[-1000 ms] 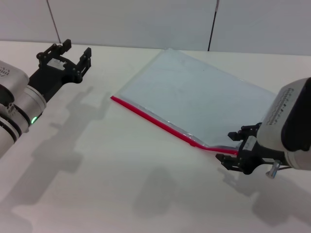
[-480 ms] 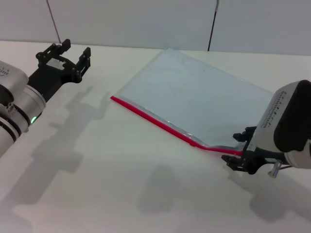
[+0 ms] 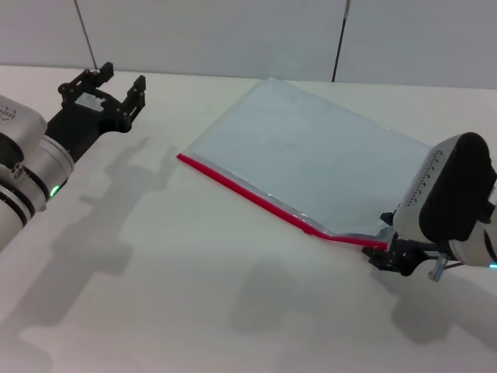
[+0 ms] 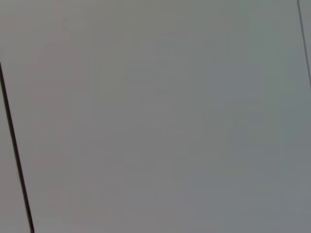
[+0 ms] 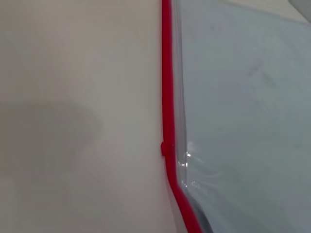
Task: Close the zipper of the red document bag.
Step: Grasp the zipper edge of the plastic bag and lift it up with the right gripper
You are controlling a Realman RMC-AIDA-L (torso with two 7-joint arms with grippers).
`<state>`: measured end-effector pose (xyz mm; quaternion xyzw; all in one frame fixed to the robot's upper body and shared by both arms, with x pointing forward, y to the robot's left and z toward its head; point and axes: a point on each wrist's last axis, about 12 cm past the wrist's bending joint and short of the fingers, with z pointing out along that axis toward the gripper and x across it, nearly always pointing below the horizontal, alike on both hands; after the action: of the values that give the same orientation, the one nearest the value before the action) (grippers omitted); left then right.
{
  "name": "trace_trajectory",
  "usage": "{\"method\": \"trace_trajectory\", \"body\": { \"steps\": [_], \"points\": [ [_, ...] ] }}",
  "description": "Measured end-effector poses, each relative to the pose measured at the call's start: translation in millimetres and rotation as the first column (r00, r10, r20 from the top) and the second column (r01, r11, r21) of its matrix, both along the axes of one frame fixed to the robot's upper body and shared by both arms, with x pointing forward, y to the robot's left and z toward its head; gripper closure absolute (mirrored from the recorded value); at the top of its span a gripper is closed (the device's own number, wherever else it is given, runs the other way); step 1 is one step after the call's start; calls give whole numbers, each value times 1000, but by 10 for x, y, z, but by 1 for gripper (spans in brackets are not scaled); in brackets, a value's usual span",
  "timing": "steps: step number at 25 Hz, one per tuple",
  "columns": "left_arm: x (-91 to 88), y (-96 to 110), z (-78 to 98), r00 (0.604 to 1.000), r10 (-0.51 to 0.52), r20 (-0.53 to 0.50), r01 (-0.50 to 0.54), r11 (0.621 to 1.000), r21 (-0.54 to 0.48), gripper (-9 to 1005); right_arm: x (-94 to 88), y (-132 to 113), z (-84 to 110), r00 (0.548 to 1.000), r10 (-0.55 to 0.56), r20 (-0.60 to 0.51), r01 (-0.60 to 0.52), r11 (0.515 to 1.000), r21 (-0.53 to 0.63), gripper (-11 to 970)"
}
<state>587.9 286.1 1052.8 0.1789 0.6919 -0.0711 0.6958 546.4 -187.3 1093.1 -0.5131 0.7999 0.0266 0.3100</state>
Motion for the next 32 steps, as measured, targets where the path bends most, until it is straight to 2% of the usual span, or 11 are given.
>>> {"method": "trace_trajectory", "body": {
  "steps": [10,32],
  "points": [
    [14,-7,5,1000,1,-2,-1,1000,1,443,87,-8,-31,1000,-27,13,27,999,-30,354],
    [4,-38,4,1000,-15,1,15,1000,-3,444,166,67,-60,999,0,36,2,999,-54,404]
  ]
}}
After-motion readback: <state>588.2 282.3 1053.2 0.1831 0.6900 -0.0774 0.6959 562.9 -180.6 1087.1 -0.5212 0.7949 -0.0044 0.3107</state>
